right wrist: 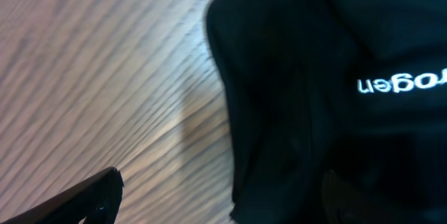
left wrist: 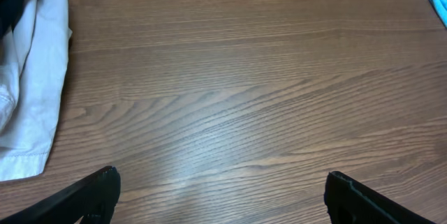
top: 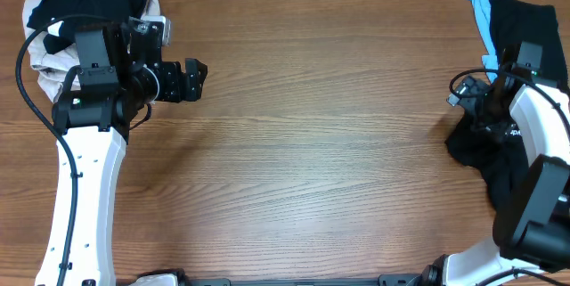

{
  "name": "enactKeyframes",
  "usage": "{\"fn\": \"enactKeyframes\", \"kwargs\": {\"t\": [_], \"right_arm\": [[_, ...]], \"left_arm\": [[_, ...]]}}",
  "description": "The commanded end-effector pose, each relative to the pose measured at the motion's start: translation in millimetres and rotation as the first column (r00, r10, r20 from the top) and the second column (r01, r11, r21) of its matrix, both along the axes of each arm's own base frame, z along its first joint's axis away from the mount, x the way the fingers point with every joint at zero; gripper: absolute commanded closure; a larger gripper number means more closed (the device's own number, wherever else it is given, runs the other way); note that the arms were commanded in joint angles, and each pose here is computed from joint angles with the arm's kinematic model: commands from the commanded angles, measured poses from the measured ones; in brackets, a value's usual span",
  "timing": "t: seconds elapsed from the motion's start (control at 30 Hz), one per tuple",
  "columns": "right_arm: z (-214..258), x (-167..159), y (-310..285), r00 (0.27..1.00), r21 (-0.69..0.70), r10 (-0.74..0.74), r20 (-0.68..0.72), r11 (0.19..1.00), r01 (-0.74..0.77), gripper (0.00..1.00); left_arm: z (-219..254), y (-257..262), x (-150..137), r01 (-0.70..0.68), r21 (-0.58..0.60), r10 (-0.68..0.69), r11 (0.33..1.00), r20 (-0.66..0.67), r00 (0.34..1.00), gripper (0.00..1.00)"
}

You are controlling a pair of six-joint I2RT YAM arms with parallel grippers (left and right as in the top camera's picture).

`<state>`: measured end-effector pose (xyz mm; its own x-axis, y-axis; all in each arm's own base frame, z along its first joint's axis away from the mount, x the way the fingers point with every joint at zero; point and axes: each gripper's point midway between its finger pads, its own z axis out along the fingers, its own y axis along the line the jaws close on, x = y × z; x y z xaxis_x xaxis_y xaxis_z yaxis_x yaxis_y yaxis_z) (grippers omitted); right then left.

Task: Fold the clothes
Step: 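Reach the right gripper to the black t-shirt and grasp it, then drag the black t-shirt with the right gripper toward table center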

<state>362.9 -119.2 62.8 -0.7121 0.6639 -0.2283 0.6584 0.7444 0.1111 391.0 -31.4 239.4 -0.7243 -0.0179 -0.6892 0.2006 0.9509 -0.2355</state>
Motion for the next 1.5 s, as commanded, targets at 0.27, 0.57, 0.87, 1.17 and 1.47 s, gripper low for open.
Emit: {"fn": "enactKeyframes", "kwargs": {"t": [0.27,0.57,0.87,1.17,1.47], "right_arm": [[-61,-33,4,0.997,0.009,-0.065,-0.040,0.998,0.065,0.14],[-74,-43,8,0.997,0.015,-0.063,-0.044,0.998,0.064,0.94],[28,-3,36,0.978,0.132,0.175,0.110,0.973,-0.189,0.96],[183,2,95,0.847,0.098,0.433,0.308,0.871,-0.481,0.96],[273,-23,191,0.669,0.024,0.629,0.397,0.722,-0.692,0.96]], "left_arm": [[11,-6,-1,0.029,-0.001,-0.029,1.000,0.027,0.999,0.07],[11,-6,1,0.029,-0.001,-0.029,1.000,0.033,0.999,0.28],[37,-4,16,-0.008,-0.034,0.012,0.999,0.120,0.993,0.54],[109,-3,24,-0.006,-0.022,0.012,1.000,0.273,0.962,0.77],[160,10,22,-0.046,0.002,0.042,0.999,0.372,0.927,0.82]]}}
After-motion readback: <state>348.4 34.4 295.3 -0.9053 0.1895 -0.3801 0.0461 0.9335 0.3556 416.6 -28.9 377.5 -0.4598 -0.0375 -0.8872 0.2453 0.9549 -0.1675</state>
